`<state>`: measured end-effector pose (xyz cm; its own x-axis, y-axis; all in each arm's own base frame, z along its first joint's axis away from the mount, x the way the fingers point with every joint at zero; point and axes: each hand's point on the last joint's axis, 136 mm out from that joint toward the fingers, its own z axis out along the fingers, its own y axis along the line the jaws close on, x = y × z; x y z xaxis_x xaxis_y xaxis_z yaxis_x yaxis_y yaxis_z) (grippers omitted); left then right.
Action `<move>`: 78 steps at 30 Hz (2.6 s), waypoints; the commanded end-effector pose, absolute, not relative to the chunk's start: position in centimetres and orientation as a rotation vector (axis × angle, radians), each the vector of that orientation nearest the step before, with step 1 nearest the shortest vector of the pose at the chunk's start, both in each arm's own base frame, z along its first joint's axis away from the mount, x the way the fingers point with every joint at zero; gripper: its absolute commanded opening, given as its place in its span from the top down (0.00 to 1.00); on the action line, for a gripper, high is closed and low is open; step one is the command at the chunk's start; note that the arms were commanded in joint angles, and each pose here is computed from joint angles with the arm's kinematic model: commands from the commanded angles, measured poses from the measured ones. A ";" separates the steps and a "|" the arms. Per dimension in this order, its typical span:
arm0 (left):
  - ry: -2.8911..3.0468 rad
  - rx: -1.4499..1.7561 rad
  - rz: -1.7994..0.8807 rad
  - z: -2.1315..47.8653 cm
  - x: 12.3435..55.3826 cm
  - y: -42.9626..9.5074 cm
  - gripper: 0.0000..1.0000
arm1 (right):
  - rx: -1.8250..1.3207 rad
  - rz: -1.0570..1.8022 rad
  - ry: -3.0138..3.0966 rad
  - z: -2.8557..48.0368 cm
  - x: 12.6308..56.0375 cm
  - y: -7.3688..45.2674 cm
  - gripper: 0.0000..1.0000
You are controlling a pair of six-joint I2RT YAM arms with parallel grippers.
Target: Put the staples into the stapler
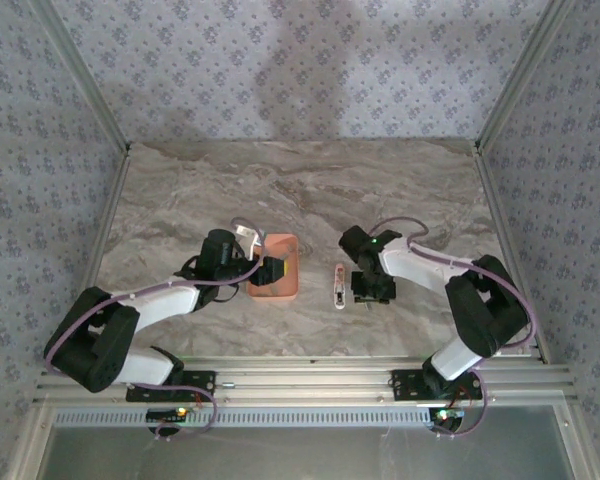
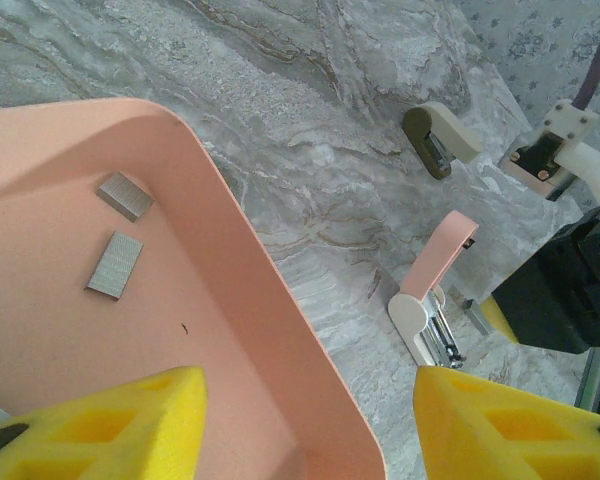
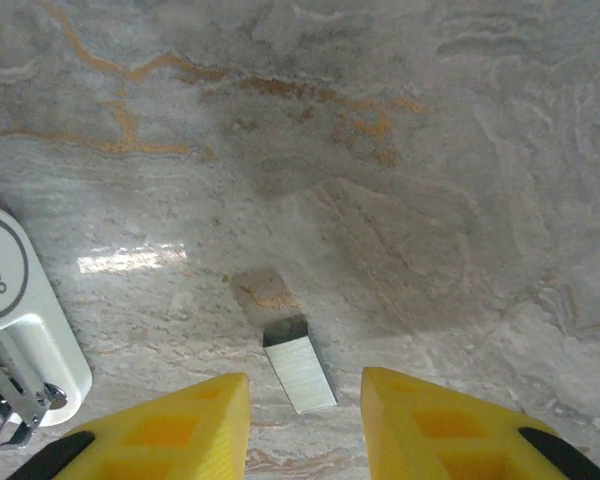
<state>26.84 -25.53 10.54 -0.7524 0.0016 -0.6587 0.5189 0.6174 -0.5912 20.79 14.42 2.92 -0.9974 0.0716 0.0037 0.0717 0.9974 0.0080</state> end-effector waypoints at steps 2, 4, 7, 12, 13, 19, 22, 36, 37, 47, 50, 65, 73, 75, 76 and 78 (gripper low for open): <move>2.197 0.422 -1.076 10.7 27.1 -25.7 0.43 | -0.091 -0.055 -3.101 2.3 20.9 14.7 0.67; 2.196 0.422 -1.077 10.7 27.2 -25.7 0.43 | -0.099 -0.053 -3.095 2.1 21.0 14.7 0.68; 2.194 0.421 -1.077 10.7 27.2 -25.7 0.43 | -0.057 -0.026 -3.080 1.8 20.9 14.5 0.69; 2.202 0.421 -1.075 10.5 27.2 -25.7 0.43 | -0.042 0.015 -3.071 1.4 20.9 14.1 0.74; 2.202 0.420 -1.075 10.5 27.2 -25.7 0.43 | -0.042 0.016 -3.070 1.3 20.9 14.1 0.76; 2.203 0.420 -1.073 10.4 27.1 -25.6 0.43 | -0.052 0.023 -3.096 0.9 21.3 14.1 0.85; 2.205 0.416 -1.069 10.3 27.1 -25.5 0.43 | -0.065 0.044 -3.152 1.5 21.9 13.7 0.87; 2.171 0.377 -1.059 9.6 27.3 -25.1 0.43 | -0.129 -0.249 -3.597 7.6 24.1 18.5 0.88; 2.165 0.398 -1.072 9.6 27.1 -25.3 0.43 | -0.121 -0.246 -3.592 7.4 24.0 18.8 0.88; 2.154 0.462 -1.080 9.8 26.5 -25.5 0.43 | -0.002 -0.248 -3.544 6.2 23.1 21.4 0.88; 2.151 0.464 -1.079 9.8 26.4 -25.5 0.43 | -0.018 -0.262 -3.544 6.0 22.9 21.6 0.88; 2.140 0.469 -1.081 10.3 26.5 -25.6 0.43 | -0.028 -0.264 -3.517 4.9 22.8 22.1 0.88; 2.144 0.472 -1.078 10.2 26.6 -25.7 0.43 | -0.018 -0.235 -3.502 4.4 22.5 21.8 0.88; 2.144 0.474 -1.077 10.2 26.6 -25.7 0.43 | -0.009 -0.221 -3.496 4.3 22.3 21.7 0.88; 2.142 0.475 -1.079 10.2 26.7 -25.7 0.43 | -0.007 -0.218 -3.493 4.3 22.1 21.7 0.88; 2.147 0.475 -1.078 10.1 26.6 -25.7 0.43 | 0.003 -0.211 -3.487 4.3 21.9 21.8 0.88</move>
